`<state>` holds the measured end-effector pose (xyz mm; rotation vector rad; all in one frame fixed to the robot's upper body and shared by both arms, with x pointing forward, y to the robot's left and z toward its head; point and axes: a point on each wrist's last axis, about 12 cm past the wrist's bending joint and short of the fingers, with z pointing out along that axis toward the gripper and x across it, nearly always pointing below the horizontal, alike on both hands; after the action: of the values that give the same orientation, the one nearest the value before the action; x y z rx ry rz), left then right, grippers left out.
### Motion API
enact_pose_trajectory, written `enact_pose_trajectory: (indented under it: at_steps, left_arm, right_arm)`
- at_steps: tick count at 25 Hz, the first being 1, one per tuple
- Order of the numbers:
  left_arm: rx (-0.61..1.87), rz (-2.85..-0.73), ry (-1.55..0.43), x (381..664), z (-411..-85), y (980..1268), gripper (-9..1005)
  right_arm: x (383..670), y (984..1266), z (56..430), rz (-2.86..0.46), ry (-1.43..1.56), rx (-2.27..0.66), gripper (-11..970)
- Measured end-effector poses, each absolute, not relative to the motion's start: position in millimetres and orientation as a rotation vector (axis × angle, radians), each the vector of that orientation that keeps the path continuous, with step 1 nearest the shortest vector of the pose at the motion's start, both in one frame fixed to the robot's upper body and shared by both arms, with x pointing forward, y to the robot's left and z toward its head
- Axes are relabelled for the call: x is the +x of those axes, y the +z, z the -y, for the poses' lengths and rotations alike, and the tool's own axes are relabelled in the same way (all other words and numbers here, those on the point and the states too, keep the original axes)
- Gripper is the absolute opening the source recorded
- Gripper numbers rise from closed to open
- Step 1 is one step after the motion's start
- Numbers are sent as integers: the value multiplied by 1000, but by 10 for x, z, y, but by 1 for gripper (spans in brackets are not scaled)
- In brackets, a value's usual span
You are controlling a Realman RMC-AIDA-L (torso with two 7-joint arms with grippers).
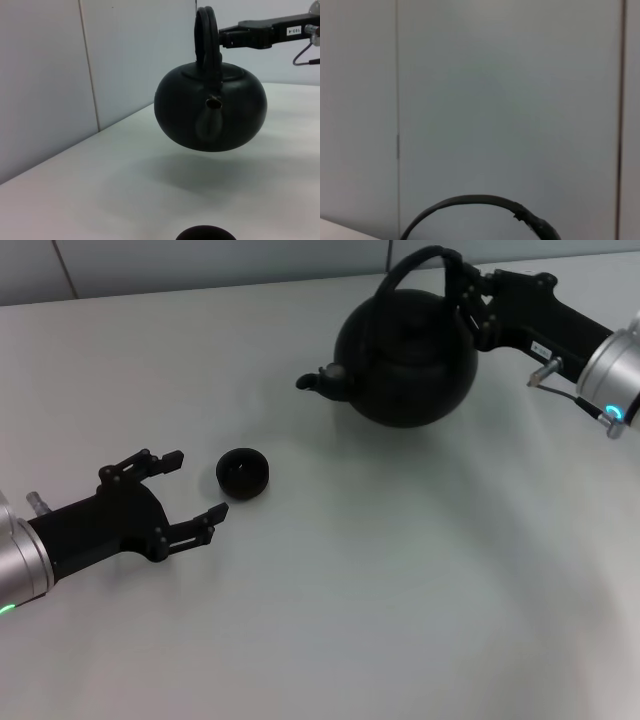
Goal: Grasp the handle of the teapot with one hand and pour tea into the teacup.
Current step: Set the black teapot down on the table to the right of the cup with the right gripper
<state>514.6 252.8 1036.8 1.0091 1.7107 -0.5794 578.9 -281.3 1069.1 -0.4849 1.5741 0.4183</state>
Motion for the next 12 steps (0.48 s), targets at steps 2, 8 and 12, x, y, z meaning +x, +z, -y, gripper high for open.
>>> enact_pose_trajectory:
  at_steps: [2,8,12]
  left_arm:
    - [1010,-1706,-578,5153,-2525,10381,856]
    - [1010,-1705,-577,5153,-2525,10384,856]
    - [1011,-1703,-577,5155,-2524,10388,856]
  right_arm:
    - [5752,10651,2842,-1587,415,-472,126]
    - [5717,10608,2909,-1598,387,-455,138]
    - [5693,10566,2917,-1615,389,-444,146]
